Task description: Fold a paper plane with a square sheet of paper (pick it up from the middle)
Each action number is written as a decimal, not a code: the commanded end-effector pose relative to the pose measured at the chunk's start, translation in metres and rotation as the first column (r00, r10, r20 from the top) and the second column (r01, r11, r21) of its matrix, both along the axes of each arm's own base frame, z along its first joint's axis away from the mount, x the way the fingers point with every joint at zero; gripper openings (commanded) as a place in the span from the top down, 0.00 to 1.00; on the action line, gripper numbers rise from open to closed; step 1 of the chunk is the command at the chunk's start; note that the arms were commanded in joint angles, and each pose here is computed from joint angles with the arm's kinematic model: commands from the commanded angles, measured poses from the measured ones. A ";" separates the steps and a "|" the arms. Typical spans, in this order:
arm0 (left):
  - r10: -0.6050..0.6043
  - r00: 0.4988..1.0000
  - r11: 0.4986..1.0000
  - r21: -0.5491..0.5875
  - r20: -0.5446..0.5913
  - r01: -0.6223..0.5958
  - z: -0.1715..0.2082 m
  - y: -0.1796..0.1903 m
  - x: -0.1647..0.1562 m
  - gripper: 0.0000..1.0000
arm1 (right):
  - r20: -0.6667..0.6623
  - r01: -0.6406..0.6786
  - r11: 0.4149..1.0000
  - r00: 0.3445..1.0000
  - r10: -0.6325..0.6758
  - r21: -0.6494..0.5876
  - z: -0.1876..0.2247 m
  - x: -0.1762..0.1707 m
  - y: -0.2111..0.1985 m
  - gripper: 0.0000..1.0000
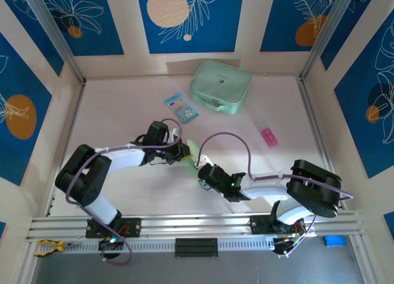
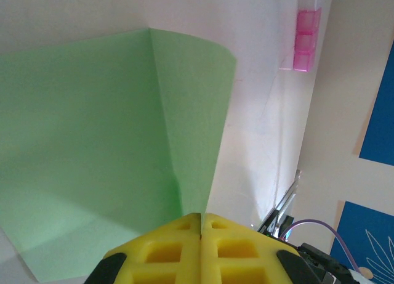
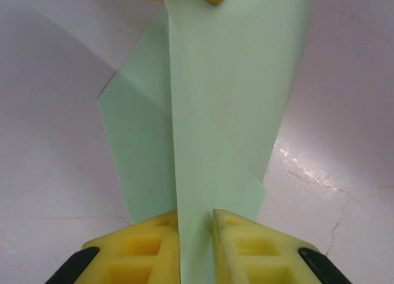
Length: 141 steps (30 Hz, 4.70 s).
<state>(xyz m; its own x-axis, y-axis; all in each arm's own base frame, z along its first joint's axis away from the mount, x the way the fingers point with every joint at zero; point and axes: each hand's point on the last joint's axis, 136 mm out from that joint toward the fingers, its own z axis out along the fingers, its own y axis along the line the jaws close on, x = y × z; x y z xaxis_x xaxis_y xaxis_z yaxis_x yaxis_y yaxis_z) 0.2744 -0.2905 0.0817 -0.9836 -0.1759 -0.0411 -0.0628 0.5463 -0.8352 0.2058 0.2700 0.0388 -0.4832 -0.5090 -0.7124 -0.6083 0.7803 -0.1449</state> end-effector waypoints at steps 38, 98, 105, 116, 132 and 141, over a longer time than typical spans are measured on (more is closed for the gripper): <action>-0.020 1.000 1.000 -0.013 0.007 0.020 0.007 -0.006 0.002 0.97 | 0.005 0.047 0.999 0.999 -0.047 0.011 -0.005 0.005 -0.009 0.73; 0.011 0.999 0.991 0.130 0.044 -0.017 0.012 0.016 0.003 0.49 | -0.201 0.123 0.967 0.976 -0.078 0.225 -0.022 -0.003 0.007 0.83; 0.009 0.999 0.992 0.127 0.045 -0.015 0.012 0.016 0.001 0.55 | -0.274 0.155 0.941 0.959 -0.071 0.299 -0.026 -0.006 0.007 0.88; 0.004 0.999 0.992 0.124 0.039 -0.009 0.009 0.016 -0.001 0.78 | -0.425 0.221 0.903 0.904 -0.047 0.370 -0.033 -0.009 0.011 0.88; -0.038 0.999 0.997 0.069 0.000 0.037 -0.004 0.004 -0.009 0.96 | -0.512 0.331 0.831 0.856 -0.065 0.448 -0.036 -0.009 0.010 0.88; -0.090 0.996 0.995 0.034 0.003 0.090 -0.006 -0.015 -0.011 0.96 | -0.574 0.386 0.806 0.816 -0.070 0.449 -0.044 -0.010 0.010 0.89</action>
<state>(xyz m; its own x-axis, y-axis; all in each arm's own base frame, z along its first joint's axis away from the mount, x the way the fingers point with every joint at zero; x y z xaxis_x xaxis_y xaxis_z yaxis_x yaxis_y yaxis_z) 0.2621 -0.2930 0.0666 -0.9928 -0.1135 -0.0392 -0.0390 0.6134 -0.7888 0.2120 0.2862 0.0193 -0.8464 0.0672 -0.5283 -0.3112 0.7426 0.5931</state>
